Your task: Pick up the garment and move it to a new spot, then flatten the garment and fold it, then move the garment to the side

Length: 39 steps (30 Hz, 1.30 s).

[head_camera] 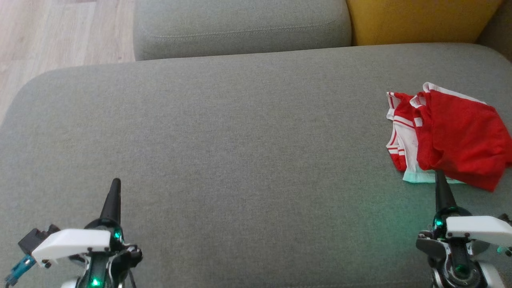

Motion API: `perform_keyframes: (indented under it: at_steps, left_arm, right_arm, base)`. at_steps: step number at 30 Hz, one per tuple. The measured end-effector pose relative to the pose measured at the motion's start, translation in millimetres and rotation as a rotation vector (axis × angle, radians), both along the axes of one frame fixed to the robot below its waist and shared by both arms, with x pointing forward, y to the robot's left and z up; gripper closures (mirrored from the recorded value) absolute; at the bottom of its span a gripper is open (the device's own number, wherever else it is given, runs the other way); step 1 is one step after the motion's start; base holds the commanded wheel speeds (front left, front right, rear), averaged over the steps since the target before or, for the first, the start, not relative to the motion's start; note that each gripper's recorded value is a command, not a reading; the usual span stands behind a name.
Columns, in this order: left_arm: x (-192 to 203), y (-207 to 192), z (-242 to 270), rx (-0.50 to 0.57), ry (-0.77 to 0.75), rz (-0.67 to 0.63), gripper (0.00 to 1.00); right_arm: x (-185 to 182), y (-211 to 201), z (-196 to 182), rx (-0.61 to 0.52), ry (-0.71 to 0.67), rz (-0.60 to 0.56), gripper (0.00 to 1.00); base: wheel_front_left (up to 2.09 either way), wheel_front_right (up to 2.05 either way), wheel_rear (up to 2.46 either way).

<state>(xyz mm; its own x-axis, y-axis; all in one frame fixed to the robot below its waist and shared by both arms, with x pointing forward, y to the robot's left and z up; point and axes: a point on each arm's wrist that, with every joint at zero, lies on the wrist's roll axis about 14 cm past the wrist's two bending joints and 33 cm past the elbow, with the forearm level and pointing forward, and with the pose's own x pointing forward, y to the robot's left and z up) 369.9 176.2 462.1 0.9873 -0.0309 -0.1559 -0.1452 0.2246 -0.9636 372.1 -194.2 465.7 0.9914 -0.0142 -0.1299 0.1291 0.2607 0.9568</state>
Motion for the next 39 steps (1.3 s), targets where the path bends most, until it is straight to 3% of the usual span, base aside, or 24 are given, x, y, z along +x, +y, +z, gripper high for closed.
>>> perform_keyframes:
  at_steps: [22,39]
  left_arm:
    - [3,8,14,-0.232,-0.052,0.027,1.00]
    - [3,11,14,-0.236,-0.053,0.036,1.00]
  right_arm:
    - [0,-11,9,0.269,-0.037,-0.047,1.00]
    - [0,-13,9,0.274,-0.039,-0.051,1.00]
  base:
    - [0.00,0.00,0.00]
    - [0.00,0.00,0.00]
